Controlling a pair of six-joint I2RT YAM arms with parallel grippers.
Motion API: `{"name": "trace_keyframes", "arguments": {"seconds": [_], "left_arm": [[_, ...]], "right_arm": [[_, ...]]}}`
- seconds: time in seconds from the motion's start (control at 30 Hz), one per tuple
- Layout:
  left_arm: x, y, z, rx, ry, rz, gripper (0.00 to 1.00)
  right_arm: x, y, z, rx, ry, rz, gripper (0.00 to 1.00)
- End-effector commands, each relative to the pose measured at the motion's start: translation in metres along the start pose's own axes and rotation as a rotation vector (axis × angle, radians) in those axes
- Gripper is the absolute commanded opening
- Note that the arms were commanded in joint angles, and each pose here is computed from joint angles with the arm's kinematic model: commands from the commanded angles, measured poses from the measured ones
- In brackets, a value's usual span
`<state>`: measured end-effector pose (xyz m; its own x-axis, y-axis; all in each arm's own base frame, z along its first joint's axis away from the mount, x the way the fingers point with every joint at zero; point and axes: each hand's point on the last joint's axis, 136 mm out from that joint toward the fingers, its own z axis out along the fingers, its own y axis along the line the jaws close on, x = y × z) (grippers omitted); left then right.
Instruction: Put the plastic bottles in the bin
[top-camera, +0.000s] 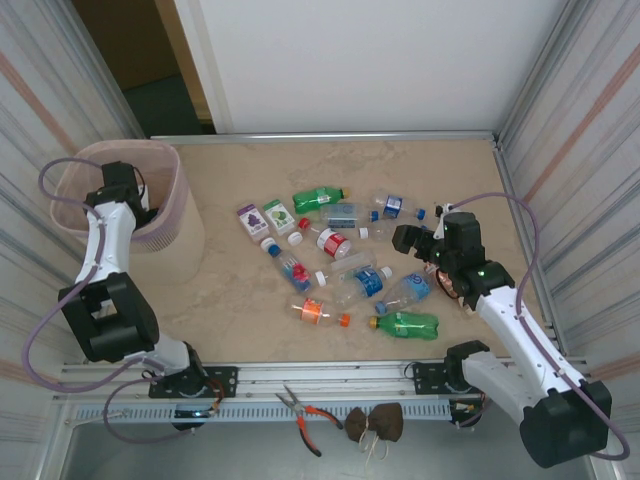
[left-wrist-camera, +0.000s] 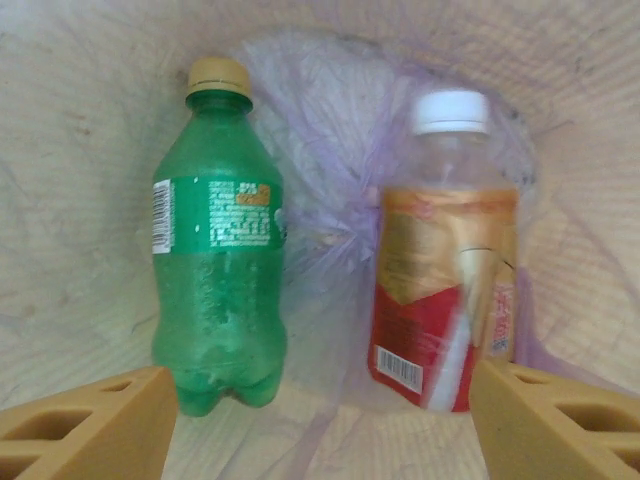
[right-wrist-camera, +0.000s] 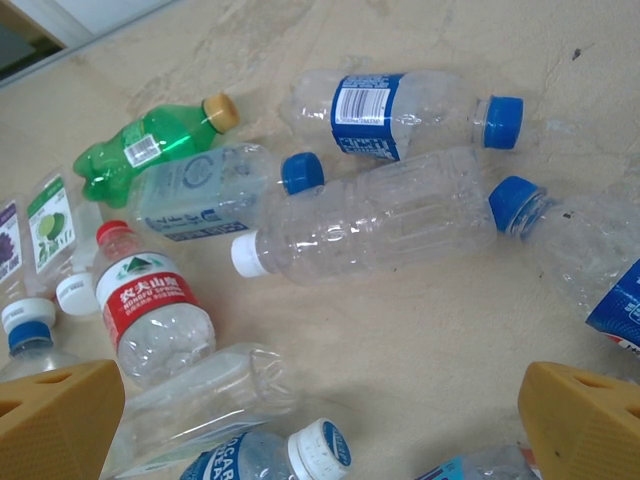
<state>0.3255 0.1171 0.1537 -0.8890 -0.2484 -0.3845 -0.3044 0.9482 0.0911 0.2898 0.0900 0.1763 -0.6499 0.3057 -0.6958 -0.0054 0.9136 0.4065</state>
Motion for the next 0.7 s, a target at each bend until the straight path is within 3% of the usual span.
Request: {"name": "trace_keyframes", "arguments": {"seconds": [0.0,0.33,0.67], "left_arm": [[-0.001,-0.005,0.005,0.055,-0.028,-0.032,0.77],[-0.028,0.003,-0.048,0.031,-0.193,-0.018,0.75],[-0.056,-0.014,-0.128,0.174,-0.369,-0.058,0.7]], "right_arm": [[-0.012,0.008,-0.01,-0.013,-0.03,-0.015,1.0],[-0.019,0.011,-0.013,-0.015,-0.043,-0.022,1.0],[-0.027,0.014,-0.019,-0.016,-0.066,-0.043,1.0]]}}
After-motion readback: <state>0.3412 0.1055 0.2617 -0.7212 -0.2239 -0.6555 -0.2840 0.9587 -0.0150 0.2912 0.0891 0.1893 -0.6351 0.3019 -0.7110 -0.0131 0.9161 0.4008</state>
